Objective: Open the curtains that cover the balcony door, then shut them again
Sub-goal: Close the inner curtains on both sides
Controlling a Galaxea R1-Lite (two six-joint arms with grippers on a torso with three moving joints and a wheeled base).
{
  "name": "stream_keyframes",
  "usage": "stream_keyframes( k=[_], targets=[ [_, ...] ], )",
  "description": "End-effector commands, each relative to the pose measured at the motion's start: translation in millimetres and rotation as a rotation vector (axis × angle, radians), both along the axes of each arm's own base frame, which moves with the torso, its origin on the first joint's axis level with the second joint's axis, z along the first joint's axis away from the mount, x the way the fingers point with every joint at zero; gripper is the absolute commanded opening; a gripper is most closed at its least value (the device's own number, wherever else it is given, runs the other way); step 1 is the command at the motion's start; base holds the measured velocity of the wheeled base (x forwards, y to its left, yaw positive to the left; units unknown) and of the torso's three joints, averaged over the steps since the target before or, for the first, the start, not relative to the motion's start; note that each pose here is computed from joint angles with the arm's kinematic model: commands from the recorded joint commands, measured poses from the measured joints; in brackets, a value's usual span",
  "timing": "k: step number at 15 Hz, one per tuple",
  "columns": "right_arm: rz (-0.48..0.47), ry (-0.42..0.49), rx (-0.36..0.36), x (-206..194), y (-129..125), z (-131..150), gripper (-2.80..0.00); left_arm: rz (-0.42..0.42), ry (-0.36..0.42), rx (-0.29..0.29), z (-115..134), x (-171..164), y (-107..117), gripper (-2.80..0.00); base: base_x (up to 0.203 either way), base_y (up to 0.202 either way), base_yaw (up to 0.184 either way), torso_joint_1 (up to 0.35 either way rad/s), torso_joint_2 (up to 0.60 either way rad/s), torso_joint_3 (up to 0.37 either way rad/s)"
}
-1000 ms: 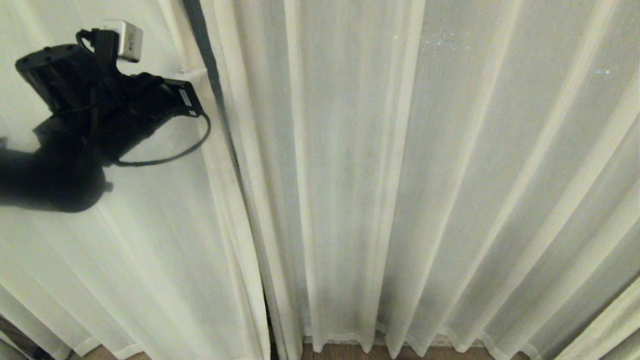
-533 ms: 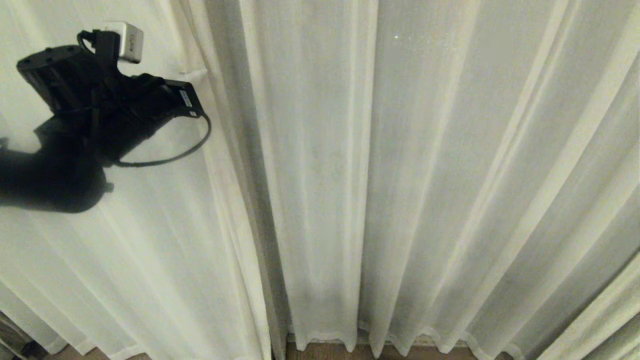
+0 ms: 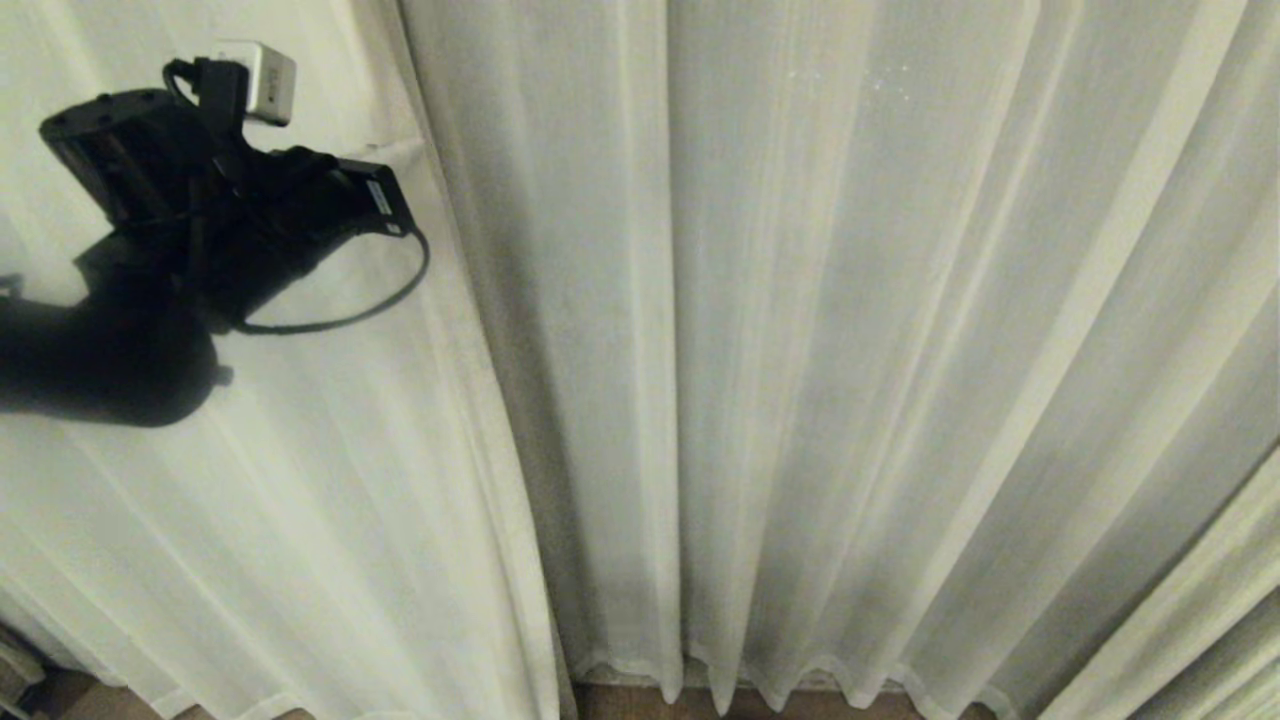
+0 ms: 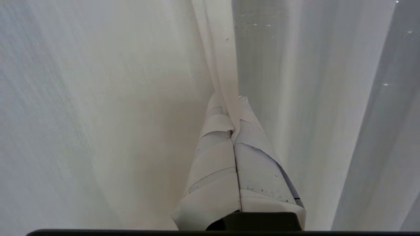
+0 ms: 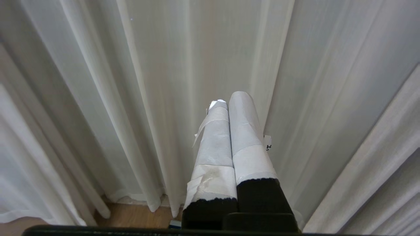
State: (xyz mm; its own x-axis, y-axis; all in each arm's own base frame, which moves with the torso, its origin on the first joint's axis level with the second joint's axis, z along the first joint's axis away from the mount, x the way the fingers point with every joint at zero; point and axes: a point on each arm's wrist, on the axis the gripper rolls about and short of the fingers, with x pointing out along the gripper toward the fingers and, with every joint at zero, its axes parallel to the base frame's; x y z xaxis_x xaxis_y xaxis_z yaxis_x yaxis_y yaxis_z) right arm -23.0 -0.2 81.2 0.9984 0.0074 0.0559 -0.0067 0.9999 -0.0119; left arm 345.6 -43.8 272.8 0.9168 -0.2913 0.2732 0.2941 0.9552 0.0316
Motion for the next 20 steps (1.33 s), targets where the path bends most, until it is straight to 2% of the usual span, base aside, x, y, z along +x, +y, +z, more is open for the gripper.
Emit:
stream_keyframes(
  k=[1, 4, 8, 11, 16, 18, 20],
  targets=[
    [0.000, -0.001, 0.000, 0, 0, 0, -2.80, 0.001, -0.010, -0.003, 2, -1, 0, -2.80, 0.000, 0.000, 0.000, 0.000, 0.00, 0.000],
    [0.000, -0.001, 0.000, 0, 0, 0, -2.80, -0.013, -0.016, 0.000, 4, -1, -2, -2.80, 0.000, 0.000, 0.000, 0.000, 0.00, 0.000],
    [0.000, -0.001, 0.000, 0, 0, 0, -2.80, -0.058, -0.051, -0.005, 14, -2, -17, -2.80, 0.000, 0.000, 0.000, 0.000, 0.00, 0.000],
    [0.000, -0.001, 0.000, 0, 0, 0, -2.80, -0.128, -0.074, -0.013, 23, -6, -44, -2.80, 0.000, 0.000, 0.000, 0.000, 0.00, 0.000],
    [0.000, -0.001, 0.000, 0, 0, 0, -2.80, -0.274, -0.046, -0.011, 20, -12, -97, -2.80, 0.000, 0.000, 0.000, 0.000, 0.00, 0.000],
    [0.000, -0.001, 0.000, 0, 0, 0, -2.80, -0.305, -0.034, 0.024, 16, -10, -114, -2.80, 0.000, 0.000, 0.000, 0.000, 0.00, 0.000],
    [0.000, -0.001, 0.000, 0, 0, 0, -2.80, -0.323, -0.034, 0.034, 15, -8, -124, -2.80, 0.000, 0.000, 0.000, 0.000, 0.00, 0.000]
  ],
)
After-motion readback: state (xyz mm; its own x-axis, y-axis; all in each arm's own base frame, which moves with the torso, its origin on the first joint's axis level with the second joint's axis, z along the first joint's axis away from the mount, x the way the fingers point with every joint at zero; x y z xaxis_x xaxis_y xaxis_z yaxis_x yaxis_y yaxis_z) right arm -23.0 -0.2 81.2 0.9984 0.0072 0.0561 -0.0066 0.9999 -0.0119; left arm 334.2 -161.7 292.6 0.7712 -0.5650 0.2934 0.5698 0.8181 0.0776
